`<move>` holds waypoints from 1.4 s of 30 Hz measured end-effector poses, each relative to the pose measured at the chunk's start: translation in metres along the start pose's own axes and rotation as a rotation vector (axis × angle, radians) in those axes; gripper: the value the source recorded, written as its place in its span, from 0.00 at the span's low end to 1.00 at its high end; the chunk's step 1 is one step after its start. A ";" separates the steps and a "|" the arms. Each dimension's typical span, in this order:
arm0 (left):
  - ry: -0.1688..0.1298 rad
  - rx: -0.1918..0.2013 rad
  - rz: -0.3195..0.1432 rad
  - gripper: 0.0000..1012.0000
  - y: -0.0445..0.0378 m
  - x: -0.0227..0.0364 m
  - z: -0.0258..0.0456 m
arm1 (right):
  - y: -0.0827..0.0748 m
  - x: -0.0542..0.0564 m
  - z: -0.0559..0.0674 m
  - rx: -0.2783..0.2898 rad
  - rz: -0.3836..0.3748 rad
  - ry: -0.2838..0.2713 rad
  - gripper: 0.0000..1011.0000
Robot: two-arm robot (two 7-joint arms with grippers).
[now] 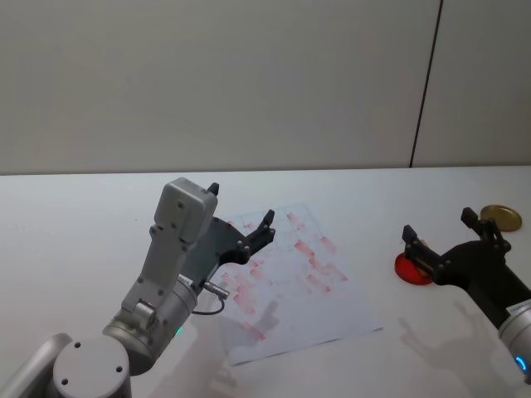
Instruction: Use the one hand to pick up the stamp and affix it onto the A4 paper.
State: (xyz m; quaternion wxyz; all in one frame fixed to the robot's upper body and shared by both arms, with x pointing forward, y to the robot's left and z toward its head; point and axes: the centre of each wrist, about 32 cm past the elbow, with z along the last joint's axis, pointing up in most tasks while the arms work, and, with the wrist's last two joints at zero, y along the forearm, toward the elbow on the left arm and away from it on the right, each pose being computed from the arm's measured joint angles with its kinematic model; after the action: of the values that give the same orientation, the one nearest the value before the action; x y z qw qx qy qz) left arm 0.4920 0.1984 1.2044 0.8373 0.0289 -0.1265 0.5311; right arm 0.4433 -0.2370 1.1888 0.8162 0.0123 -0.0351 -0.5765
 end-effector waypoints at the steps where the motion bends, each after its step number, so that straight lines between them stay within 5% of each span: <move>1: 0.000 0.000 0.000 0.98 0.0000 0.0000 0.0000 | 0.000 0.000 0.000 0.000 0.000 0.000 0.99; 30: 0.000 0.000 0.000 0.98 0.0000 0.0000 0.0000 | 0.001 -0.002 0.000 -0.008 -0.005 0.000 0.99; 42: 0.000 0.000 0.000 0.98 0.0000 0.0000 0.0000 | 0.016 -0.021 0.003 -0.114 -0.083 0.029 0.99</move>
State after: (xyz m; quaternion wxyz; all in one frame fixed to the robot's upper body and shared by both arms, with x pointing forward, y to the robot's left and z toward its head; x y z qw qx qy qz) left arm 0.4920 0.1984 1.2044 0.8373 0.0289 -0.1264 0.5311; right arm 0.4513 -0.2113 1.1922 0.7914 -0.0245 0.0102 -0.6107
